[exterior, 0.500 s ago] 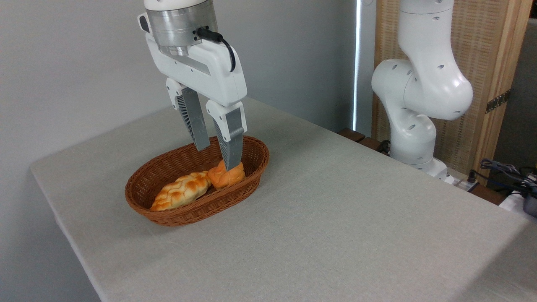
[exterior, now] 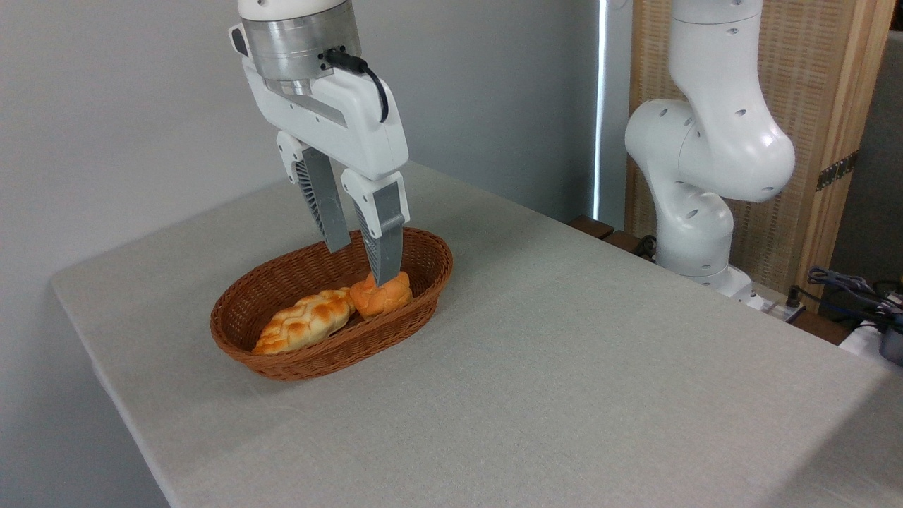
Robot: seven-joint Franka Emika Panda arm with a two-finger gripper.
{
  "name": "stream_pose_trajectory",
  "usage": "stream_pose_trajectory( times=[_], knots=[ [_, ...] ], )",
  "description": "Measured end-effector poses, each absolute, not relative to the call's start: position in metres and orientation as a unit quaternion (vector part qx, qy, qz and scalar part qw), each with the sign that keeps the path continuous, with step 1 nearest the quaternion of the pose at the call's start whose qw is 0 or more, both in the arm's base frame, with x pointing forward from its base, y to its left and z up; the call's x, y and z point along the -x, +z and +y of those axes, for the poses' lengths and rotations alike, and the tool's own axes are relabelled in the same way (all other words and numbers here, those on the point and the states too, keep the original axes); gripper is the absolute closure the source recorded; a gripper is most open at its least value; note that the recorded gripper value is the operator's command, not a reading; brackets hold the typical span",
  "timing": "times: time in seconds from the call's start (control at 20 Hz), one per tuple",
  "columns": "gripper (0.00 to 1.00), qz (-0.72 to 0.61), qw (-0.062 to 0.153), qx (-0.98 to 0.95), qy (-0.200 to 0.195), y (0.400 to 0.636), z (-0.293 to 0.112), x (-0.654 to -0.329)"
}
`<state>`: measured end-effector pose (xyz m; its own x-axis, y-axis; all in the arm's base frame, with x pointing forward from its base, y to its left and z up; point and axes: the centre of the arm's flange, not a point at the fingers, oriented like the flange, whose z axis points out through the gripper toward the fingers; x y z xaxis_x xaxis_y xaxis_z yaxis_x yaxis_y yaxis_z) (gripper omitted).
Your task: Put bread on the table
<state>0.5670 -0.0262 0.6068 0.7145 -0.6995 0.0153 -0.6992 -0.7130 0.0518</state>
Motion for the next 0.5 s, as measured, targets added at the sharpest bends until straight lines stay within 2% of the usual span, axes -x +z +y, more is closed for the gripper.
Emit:
stream_pose_trajectory(
  times=[0.5],
  knots=[
    [0.00, -0.379, 0.027, -0.925, -0.003, 0.6067, -0.0275, -0.5669]
  ],
)
